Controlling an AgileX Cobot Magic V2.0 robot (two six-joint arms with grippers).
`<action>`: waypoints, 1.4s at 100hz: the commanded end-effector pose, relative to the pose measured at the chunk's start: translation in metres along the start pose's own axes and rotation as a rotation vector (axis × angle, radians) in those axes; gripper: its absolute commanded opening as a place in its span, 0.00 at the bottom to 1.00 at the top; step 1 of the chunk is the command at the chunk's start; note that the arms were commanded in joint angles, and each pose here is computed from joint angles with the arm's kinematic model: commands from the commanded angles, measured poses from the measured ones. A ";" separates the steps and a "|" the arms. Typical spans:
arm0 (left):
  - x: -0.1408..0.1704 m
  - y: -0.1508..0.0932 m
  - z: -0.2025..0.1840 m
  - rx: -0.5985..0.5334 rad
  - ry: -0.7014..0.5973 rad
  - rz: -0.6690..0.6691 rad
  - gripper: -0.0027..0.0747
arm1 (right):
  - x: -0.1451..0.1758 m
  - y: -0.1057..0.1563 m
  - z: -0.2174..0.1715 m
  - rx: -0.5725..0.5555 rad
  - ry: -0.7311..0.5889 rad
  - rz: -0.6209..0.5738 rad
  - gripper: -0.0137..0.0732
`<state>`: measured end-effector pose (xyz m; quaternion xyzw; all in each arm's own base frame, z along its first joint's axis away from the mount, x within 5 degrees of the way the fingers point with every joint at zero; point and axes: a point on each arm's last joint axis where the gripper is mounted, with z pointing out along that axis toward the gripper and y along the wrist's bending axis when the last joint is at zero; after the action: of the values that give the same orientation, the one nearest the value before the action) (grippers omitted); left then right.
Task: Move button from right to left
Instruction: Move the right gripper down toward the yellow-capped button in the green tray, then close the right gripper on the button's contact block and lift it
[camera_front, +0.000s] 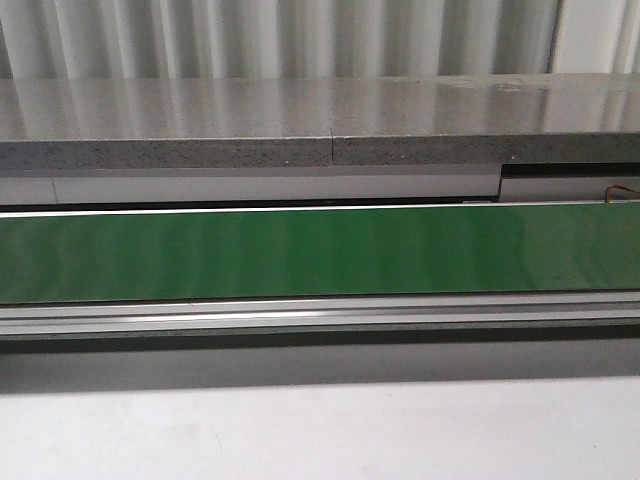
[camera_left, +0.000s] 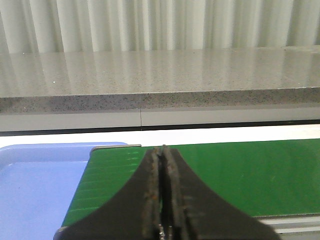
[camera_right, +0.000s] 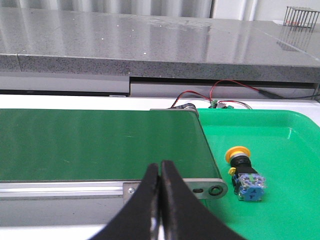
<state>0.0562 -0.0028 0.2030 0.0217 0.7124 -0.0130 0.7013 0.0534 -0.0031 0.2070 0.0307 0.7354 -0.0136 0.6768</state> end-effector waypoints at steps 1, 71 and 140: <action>0.004 0.000 -0.001 -0.005 -0.071 -0.009 0.01 | -0.027 0.000 -0.007 -0.001 -0.080 -0.021 0.08; 0.004 0.000 -0.001 -0.005 -0.071 -0.009 0.01 | -0.101 0.002 0.048 0.005 0.467 -0.029 0.08; 0.004 0.000 -0.001 -0.005 -0.071 -0.009 0.01 | -0.104 0.003 0.159 -0.002 0.987 -0.002 0.65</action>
<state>0.0562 -0.0028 0.2030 0.0217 0.7124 -0.0130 0.7013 0.2094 -0.0121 0.2853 0.0379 0.9730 0.0042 0.2278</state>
